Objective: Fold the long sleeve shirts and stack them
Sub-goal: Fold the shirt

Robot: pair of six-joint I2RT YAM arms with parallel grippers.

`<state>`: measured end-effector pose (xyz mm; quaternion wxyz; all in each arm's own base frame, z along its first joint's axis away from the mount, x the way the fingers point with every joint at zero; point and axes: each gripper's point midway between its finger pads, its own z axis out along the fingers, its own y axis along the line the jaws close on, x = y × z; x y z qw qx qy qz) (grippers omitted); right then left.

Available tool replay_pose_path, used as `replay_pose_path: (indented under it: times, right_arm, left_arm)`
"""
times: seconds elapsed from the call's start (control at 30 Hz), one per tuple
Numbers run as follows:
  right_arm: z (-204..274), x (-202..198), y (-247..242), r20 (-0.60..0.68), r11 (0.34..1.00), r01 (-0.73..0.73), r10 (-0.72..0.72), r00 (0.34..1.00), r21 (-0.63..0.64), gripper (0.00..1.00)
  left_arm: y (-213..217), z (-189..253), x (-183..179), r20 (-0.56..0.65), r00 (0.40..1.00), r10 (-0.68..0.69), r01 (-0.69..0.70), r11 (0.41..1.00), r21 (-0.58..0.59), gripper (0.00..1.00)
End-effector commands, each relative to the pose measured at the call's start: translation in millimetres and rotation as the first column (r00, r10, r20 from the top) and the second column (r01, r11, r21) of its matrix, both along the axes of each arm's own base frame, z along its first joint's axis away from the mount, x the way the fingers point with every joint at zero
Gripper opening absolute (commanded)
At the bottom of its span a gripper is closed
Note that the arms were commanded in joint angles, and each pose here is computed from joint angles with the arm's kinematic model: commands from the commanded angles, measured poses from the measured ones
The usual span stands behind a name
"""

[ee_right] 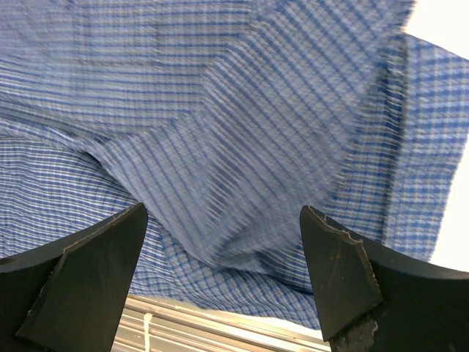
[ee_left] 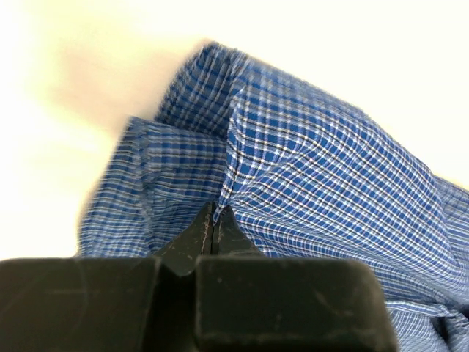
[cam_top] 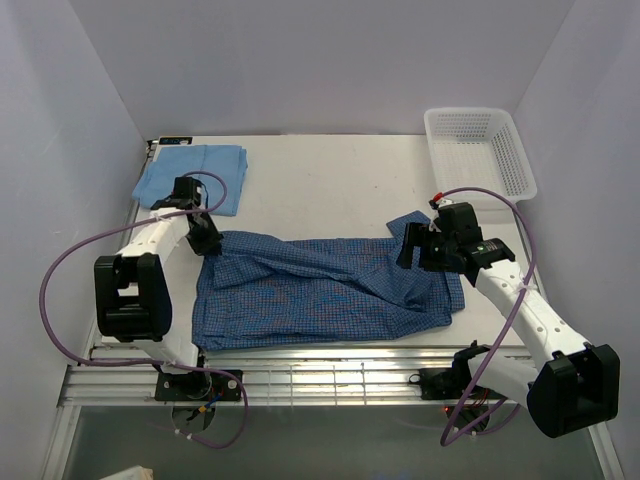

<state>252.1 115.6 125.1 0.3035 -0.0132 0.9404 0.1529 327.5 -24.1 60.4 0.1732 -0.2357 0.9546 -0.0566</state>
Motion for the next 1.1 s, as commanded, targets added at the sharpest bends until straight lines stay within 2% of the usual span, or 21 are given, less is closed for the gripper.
replay_pose_path:
  times: [0.0, 0.1, 0.17, 0.3, 0.43, 0.53, 0.67, 0.8, 0.97, 1.07]
  right_arm:
    - [8, 10, 3, 0.044, 1.0, -0.012, 0.012, 0.999, 0.003, 0.9]
    - [7, 11, 2, 0.043, 1.0, -0.013, 0.013, 0.999, -0.005, 0.9]
    - [6, 11, 1, 0.04, 1.0, -0.013, 0.014, 0.999, -0.011, 0.9]
    - [0, 6, 4, 0.01, 0.999, -0.033, 0.033, 0.999, -0.001, 0.9]
    - [-12, 0, 10, -0.024, 0.998, -0.063, 0.063, 0.998, 0.003, 0.9]
    - [-17, -1, 17, -0.041, 0.995, -0.095, 0.095, 0.995, 0.005, 0.9]
    - [-27, -10, 32, -0.097, 0.986, -0.168, 0.167, 0.981, -0.008, 0.9]
    - [-45, -20, 23, -0.177, 0.99, -0.107, 0.091, 0.98, -0.087, 0.91]
    - [-62, -30, 20, -0.245, 0.994, -0.07, 0.046, 0.968, -0.09, 0.94]
    - [-69, -35, 9, -0.277, 0.988, -0.047, 0.004, 0.961, -0.149, 0.94]
  left_arm:
    - [38, 26, 4, 0.02, 0.999, 0.04, -0.042, 0.995, 0.095, 0.0]
    - [34, 25, 0, -0.018, 1.0, 0.003, -0.002, 0.998, 0.059, 0.0]
    - [21, 26, -4, -0.03, 0.999, -0.034, 0.034, 0.999, -0.007, 0.0]
    - [-2, 34, -14, -0.008, 0.994, -0.109, 0.107, 0.987, -0.122, 0.08]
    - [0, 45, -17, 0.016, 0.995, -0.103, 0.105, 0.989, -0.107, 0.08]
    - [7, 64, -3, 0.078, 0.994, -0.077, 0.083, 0.995, -0.064, 0.06]
    - [4, 91, 20, 0.146, 0.986, -0.087, 0.099, 0.992, -0.081, 0.02]
    - [6, 100, 14, 0.148, 0.986, -0.083, 0.093, 0.994, -0.065, 0.02]
    - [9, 92, 0, 0.12, 0.991, -0.061, 0.068, 0.996, -0.054, 0.0]
    - [10, 92, -4, 0.117, 0.992, -0.053, 0.06, 0.997, -0.054, 0.0]
